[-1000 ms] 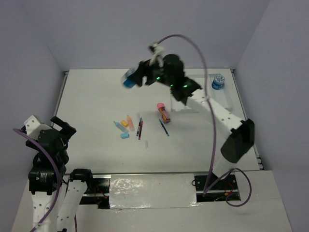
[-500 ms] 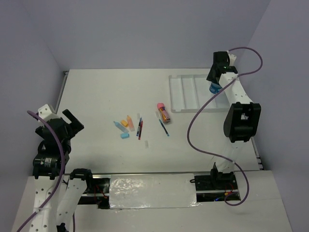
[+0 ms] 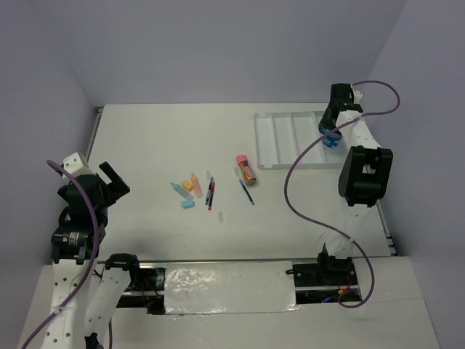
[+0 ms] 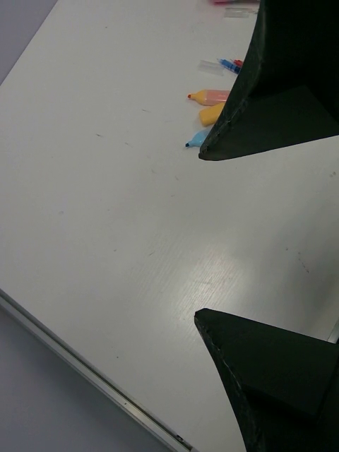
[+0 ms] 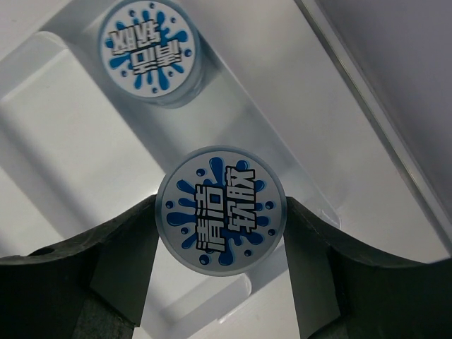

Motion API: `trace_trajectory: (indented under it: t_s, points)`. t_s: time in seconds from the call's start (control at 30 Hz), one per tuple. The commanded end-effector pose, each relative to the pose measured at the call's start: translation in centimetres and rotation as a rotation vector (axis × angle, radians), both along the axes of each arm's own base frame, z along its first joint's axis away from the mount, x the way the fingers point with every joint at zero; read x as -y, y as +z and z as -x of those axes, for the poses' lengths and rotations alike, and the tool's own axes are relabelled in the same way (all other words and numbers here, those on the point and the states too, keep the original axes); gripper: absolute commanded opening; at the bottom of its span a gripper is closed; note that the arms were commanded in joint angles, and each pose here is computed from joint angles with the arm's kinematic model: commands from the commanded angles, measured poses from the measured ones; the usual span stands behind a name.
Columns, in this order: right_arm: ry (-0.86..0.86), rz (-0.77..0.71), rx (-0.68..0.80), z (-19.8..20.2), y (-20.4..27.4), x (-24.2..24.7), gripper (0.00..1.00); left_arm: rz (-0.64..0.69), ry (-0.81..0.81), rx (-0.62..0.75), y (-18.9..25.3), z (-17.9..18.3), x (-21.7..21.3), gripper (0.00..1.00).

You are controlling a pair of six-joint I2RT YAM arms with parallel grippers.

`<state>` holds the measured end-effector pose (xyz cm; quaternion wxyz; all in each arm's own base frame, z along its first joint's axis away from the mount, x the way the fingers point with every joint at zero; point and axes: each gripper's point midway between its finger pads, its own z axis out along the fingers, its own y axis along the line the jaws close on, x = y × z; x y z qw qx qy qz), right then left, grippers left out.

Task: Sort the stationery into containers
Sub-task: Place the stationery in the storage box, then pick up the pen from the center of the board.

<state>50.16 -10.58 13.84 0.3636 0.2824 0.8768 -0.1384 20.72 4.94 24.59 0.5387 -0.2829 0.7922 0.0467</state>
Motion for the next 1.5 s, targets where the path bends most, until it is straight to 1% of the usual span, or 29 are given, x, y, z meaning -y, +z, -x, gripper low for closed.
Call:
trace_trajectory:
  t_s: [0.0, 0.03, 0.17, 0.2, 0.3, 0.33, 0.4, 0.47, 0.5, 0.57, 0.6, 0.63, 0.87, 0.9, 0.93, 0.97, 1.0, 1.03, 1.1, 1.13, 1.17, 1.2, 1.23, 1.27, 1.3, 1.33, 1.4, 1.43, 1.47]
  points:
    - [-0.007, 0.028, 0.090, -2.0, 2.0, 1.8, 0.07, -0.011, -0.033, 0.055, 1.3, -0.6, 0.4, 0.99]
    - [0.000, 0.033, 0.092, -2.3, 2.0, 1.9, 0.12, -0.011, -0.039, 0.056, 1.3, -0.6, 0.5, 0.99]
    - [0.019, 0.022, 0.077, -3.0, 1.0, 2.1, 0.20, -0.010, -0.049, 0.053, 1.2, -0.7, 0.6, 0.99]
    - [0.048, 0.004, 0.084, -3.5, 1.0, 1.7, 0.21, -0.010, -0.049, 0.052, 1.2, -0.7, 0.6, 0.99]
    - [0.040, -0.005, 0.077, -3.8, 0.6, 1.7, 0.25, -0.010, -0.055, 0.051, 1.1, -0.8, 0.7, 0.99]
    - [0.040, -0.008, 0.080, -3.9, 0.5, 1.7, 0.35, -0.009, -0.058, 0.053, 1.2, -0.8, 0.8, 0.99]
    - [0.045, -0.014, 0.086, -4.0, 0.6, 1.5, 0.46, -0.010, -0.062, 0.051, 1.2, -0.8, 0.8, 0.99]
    - [0.051, -0.019, 0.090, -4.0, 0.8, 1.4, 0.61, -0.010, -0.065, 0.051, 1.2, -0.8, 0.9, 0.99]
    - [0.049, -0.019, 0.089, -3.9, 0.8, 1.4, 0.66, -0.010, -0.065, 0.051, 1.2, -0.8, 0.9, 0.99]
    - [0.050, -0.018, 0.090, -3.8, 1.3, 1.4, 0.89, -0.010, -0.066, 0.049, 1.1, -0.8, 0.9, 0.99]
    - [0.049, -0.019, 0.087, -3.7, 1.3, 1.4, 0.90, -0.011, -0.065, 0.051, 1.2, -0.8, 0.9, 0.99]
    - [0.051, -0.022, 0.089, -3.6, 1.5, 1.3, 1.00, -0.010, -0.064, 0.053, 1.2, -0.8, 0.9, 0.99]
    - [0.064, -0.038, 0.104, -2.9, 3.5, 0.7, 1.00, -0.010, -0.057, 0.042, 1.0, -0.8, 0.9, 0.99]
    - [0.116, -0.069, 0.108, -3.0, 3.7, -0.8, 1.00, -0.010, -0.057, 0.041, 0.9, -0.9, 0.9, 0.99]
    - [0.157, -0.079, 0.138, -3.0, 5.2, -2.0, 1.00, -0.009, -0.060, 0.035, 0.8, -1.0, 0.9, 0.99]
    - [0.209, -0.099, 0.139, -2.6, 5.3, -3.7, 1.00, -0.009, -0.060, 0.033, 0.7, -1.0, 0.9, 0.99]
    - [0.313, -0.134, 0.157, -2.7, 6.0, -6.2, 1.00, -0.008, -0.058, 0.029, 0.6, -1.1, 0.9, 0.99]
    - [0.405, -0.137, 0.182, -2.1, 7.7, -9.9, 1.00, -0.010, -0.059, 0.022, 0.5, -1.2, 0.9, 0.99]
    - [0.531, -0.109, 0.137, -0.4, 7.3, -14.5, 1.00, -0.009, -0.054, -0.001, 0.1, -1.3, 0.8, 0.99]
    - [0.585, -0.075, 0.147, 0.9, 8.5, -17.9, 1.00, -0.009, -0.052, -0.016, -0.1, -1.5, 0.8, 0.99]
    - [0.619, -0.075, 0.117, 2.2, 7.4, -19.4, 1.00, -0.009, -0.052, -0.024, -0.3, -1.6, 0.8, 0.99]
    - [0.683, -0.077, 0.128, 3.0, 7.4, -21.6, 0.99, -0.010, -0.056, -0.031, -0.4, -1.7, 0.9, 0.99]
    - [0.752, -0.097, 0.156, 4.6, 8.5, -23.7, 0.99, -0.010, -0.063, -0.043, -0.7, -1.9, 1.0, 0.99]
    - [0.828, -0.109, 0.115, 7.1, 6.7, -27.1, 0.98, -0.006, -0.073, -0.046, -0.8, -2.0, 1.2, 0.99]
    - [0.860, -0.131, 0.137, 8.0, 6.6, -29.0, 0.96, -0.008, -0.082, -0.054, -1.0, -2.1, 1.3, 0.99]
    - [0.964, -0.162, 0.119, 11.2, 5.6, -32.3, 0.95, -0.007, -0.089, -0.062, -1.1, -2.3, 1.4, 0.99]
    - [0.986, -0.191, 0.131, 13.6, 5.0, -35.0, 0.92, -0.004, -0.117, -0.070, -1.3, -2.6, 1.8, 0.99]
    - [0.983, -0.180, 0.115, 15.1, 4.0, -35.6, 0.90, -0.003, -0.125, -0.080, -1.5, -2.8, 1.9, 1.00]
    - [1.017, -0.183, 0.109, 17.1, 3.5, -37.8, 0.87, -0.004, -0.136, -0.084, -1.6, -2.9, 2.1, 0.99]
